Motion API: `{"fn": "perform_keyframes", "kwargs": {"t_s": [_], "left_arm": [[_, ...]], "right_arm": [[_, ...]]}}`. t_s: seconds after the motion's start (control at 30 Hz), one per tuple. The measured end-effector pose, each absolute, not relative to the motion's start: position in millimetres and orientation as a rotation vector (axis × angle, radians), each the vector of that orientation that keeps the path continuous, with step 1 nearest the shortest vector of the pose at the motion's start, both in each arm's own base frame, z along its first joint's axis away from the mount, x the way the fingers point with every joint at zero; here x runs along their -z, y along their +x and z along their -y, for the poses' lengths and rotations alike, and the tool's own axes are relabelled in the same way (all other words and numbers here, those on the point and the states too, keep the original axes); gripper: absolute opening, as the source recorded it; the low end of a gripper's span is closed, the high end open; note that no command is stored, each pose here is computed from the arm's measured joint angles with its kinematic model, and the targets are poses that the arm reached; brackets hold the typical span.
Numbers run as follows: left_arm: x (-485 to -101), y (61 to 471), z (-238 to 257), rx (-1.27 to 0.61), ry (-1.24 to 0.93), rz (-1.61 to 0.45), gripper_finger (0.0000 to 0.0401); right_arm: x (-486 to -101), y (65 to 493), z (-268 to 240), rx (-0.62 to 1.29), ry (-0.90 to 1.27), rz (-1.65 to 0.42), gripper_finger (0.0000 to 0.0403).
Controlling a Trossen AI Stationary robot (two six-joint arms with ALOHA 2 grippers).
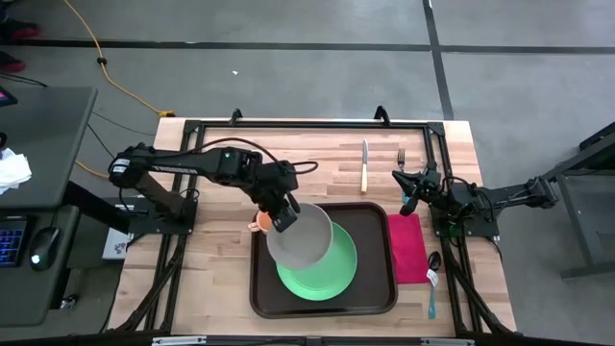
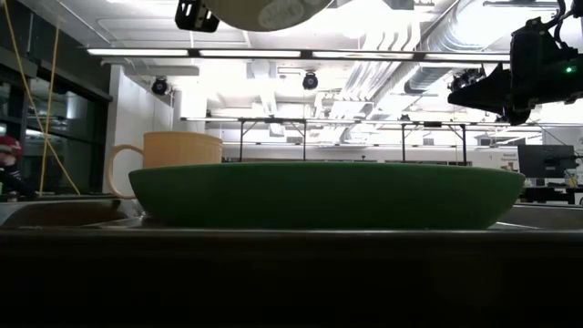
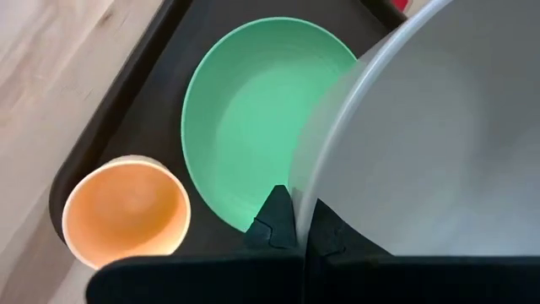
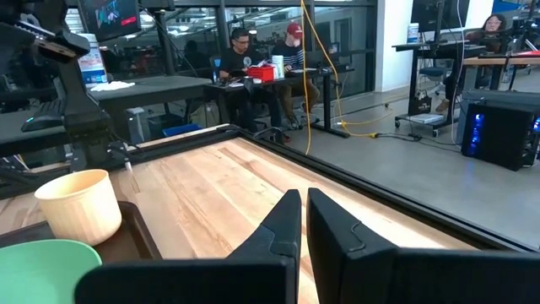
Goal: Set up tray
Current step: Put the white bowl on the green plate on the brown serving tray
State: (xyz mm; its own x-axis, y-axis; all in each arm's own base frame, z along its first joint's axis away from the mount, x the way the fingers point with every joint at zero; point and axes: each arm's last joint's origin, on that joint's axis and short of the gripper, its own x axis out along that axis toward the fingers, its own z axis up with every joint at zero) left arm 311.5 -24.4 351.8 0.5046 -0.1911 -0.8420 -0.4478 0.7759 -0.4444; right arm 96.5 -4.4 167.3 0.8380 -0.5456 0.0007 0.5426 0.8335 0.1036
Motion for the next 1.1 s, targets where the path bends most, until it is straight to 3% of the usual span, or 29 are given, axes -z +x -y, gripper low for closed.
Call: {"fn": "perform_keyframes", "kwargs": {"t_s": [1.1], "left_arm": [[-271.7, 373.9, 28.1, -0.208, -0.622, -1.204, 0.0016]], "right_arm": [[-164.1, 99.1, 4.1, 0.583, 0.09, -0.006, 0.0]]}}
